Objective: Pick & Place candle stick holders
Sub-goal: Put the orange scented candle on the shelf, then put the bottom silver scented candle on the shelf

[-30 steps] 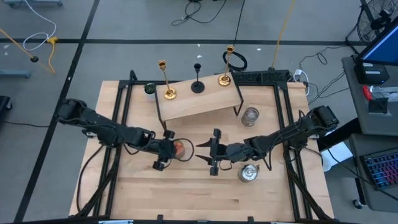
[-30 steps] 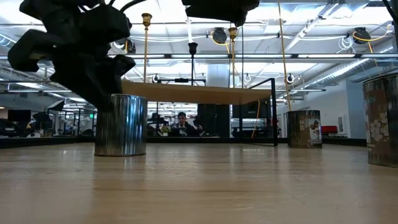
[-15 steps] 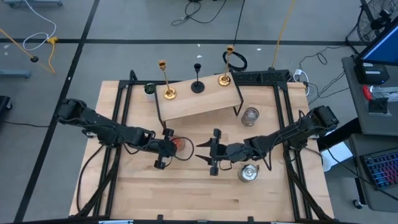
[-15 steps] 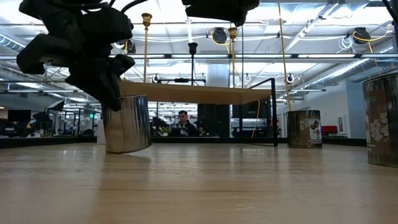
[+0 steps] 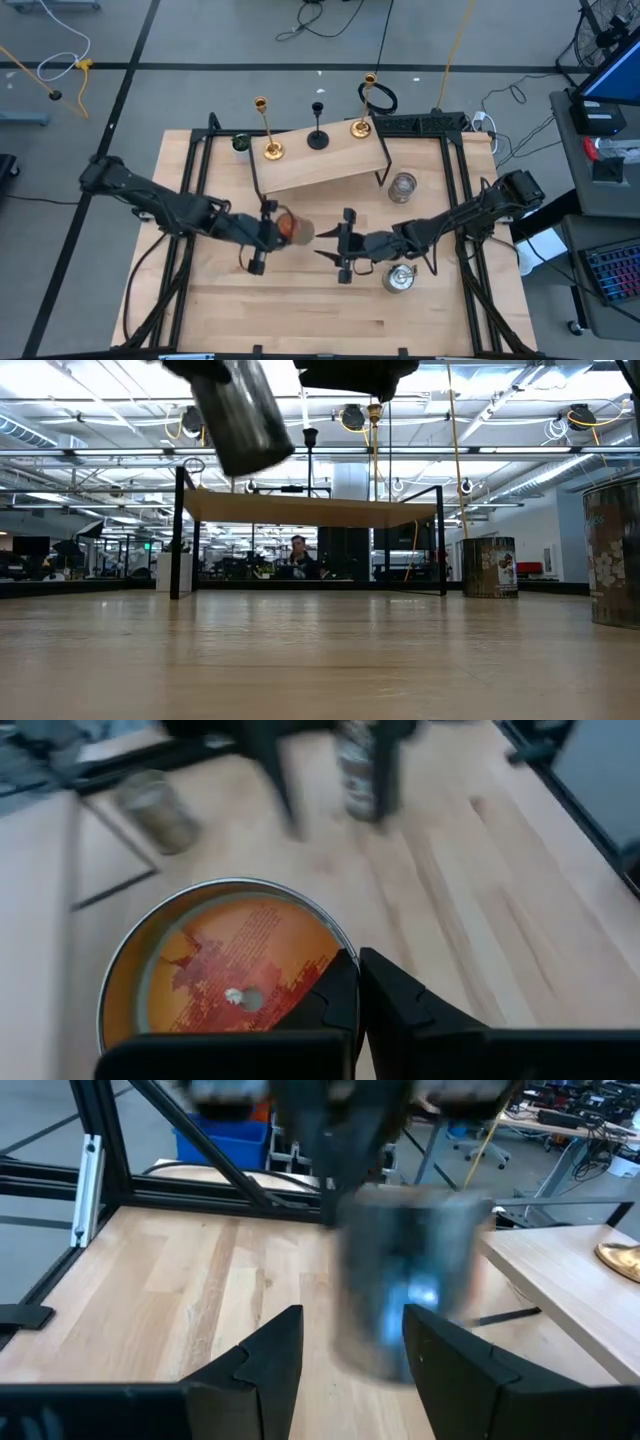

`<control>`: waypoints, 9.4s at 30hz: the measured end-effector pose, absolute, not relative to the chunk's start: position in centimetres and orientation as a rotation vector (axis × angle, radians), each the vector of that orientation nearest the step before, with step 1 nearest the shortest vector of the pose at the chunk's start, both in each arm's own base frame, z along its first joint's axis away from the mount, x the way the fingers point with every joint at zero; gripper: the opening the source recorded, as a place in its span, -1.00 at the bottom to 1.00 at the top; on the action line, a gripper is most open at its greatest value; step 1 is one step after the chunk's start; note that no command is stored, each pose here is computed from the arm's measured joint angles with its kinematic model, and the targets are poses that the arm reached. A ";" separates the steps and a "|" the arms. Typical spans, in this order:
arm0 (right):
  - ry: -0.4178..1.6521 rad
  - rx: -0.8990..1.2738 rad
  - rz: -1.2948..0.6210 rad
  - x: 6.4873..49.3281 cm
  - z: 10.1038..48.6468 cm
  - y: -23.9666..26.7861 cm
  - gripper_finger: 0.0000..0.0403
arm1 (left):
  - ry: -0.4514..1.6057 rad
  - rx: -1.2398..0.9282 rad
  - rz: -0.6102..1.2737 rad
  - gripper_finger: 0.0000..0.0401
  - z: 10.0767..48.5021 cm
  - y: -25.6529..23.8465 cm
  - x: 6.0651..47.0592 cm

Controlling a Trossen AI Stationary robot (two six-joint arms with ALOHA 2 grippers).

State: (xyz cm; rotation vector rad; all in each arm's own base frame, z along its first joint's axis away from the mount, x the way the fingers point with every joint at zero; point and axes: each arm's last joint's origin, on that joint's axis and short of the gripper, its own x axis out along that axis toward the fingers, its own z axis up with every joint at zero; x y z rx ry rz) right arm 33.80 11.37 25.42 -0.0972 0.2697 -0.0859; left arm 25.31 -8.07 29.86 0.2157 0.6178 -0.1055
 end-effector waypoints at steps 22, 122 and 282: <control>0.281 -0.099 -0.076 33.6 25.3 11.7 -0.15 | 0.786 -0.014 0.484 -0.96 32.5 2.5 24.7; 1.168 0.419 -0.034 21.1 20.6 15.5 -0.15 | 0.496 0.069 0.213 -0.89 38.2 -2.3 17.3; 0.537 -0.380 -0.086 31.6 31.5 -7.5 -0.69 | 0.482 0.068 0.295 -0.87 38.3 -2.1 17.3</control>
